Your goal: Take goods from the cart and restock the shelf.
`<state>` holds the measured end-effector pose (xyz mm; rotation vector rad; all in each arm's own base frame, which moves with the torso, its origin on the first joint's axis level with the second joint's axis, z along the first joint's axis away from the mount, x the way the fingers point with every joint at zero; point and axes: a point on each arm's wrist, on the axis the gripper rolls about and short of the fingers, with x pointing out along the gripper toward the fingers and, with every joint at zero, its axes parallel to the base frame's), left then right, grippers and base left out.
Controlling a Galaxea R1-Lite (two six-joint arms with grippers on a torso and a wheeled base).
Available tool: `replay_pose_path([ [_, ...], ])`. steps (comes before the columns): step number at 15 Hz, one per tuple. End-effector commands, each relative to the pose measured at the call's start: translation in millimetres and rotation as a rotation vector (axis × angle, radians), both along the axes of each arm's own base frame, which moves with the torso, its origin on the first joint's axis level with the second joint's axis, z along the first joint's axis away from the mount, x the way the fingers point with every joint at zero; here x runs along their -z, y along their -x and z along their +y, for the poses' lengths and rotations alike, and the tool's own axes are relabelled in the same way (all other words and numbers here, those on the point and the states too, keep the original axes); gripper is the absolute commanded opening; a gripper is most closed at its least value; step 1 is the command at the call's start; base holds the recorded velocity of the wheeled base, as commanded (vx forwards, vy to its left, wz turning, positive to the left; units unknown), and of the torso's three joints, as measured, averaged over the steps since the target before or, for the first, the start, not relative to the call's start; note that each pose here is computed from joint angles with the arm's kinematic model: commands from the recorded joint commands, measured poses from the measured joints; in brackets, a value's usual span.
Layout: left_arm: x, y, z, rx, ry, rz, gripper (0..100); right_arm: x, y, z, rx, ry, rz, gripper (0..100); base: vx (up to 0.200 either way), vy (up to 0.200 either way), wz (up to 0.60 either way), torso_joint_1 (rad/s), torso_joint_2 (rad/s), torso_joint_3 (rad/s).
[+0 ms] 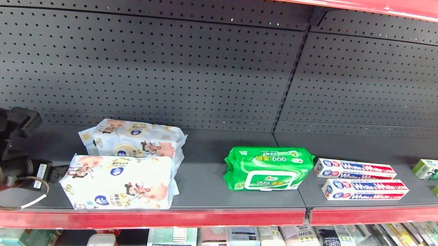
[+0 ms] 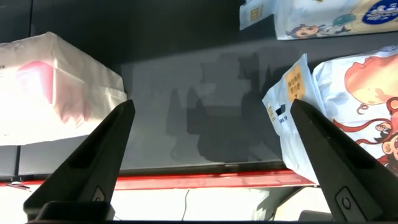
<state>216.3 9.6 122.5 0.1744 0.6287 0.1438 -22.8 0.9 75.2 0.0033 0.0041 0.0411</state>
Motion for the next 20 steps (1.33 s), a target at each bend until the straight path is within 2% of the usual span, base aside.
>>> replay_pose_path([
  [1,-0.2,0,-0.6,0.002,0.0,-0.001,100,0,0,0,0.0,0.0,0.001,100,0.0,0.0,0.0,0.0,0.0,0.0],
  [16,-1.8,2,-2.9,0.012,-0.001,-0.008,100,0,0,0,0.0,0.0,0.001,100,0.0,0.0,0.0,0.0,0.0,0.0],
  [18,-7.6,7,-2.0,0.008,-0.003,-0.034,100,0,0,0,0.0,0.0,0.001,100,0.0,0.0,0.0,0.0,0.0,0.0],
  [20,-17.9,26,0.3,-0.003,-0.007,-0.087,100,0,0,0,0.0,0.0,0.001,100,0.0,0.0,0.0,0.0,0.0,0.0],
])
